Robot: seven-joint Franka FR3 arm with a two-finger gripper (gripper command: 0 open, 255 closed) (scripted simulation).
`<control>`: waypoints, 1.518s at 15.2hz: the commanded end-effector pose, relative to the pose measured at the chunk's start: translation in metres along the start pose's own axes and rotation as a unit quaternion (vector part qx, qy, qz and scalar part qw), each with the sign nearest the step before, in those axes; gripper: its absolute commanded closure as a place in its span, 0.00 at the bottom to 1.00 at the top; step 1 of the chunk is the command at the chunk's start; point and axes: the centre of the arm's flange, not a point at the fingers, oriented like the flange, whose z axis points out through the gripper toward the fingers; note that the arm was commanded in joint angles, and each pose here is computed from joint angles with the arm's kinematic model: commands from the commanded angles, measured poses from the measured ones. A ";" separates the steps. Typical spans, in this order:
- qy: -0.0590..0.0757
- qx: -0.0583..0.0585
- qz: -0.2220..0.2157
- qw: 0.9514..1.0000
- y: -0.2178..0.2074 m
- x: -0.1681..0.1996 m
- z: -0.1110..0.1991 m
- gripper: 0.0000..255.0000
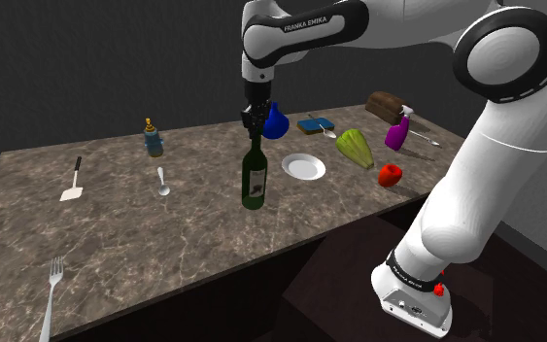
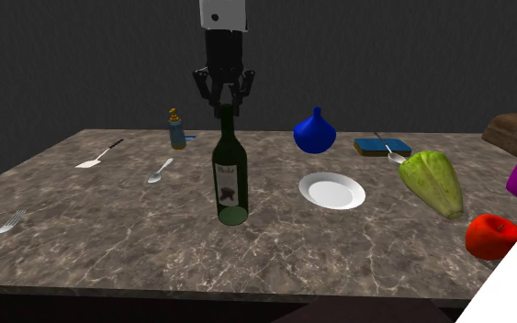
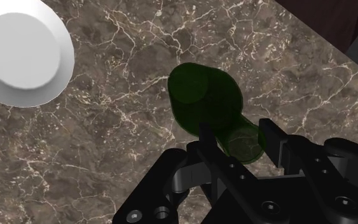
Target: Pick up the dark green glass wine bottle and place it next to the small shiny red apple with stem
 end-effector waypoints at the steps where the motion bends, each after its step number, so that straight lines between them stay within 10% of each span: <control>1: 0.000 0.000 0.000 1.000 0.000 0.000 0.000 1.00; 23: 0.000 0.000 0.000 1.000 -0.007 -0.008 -0.110 1.00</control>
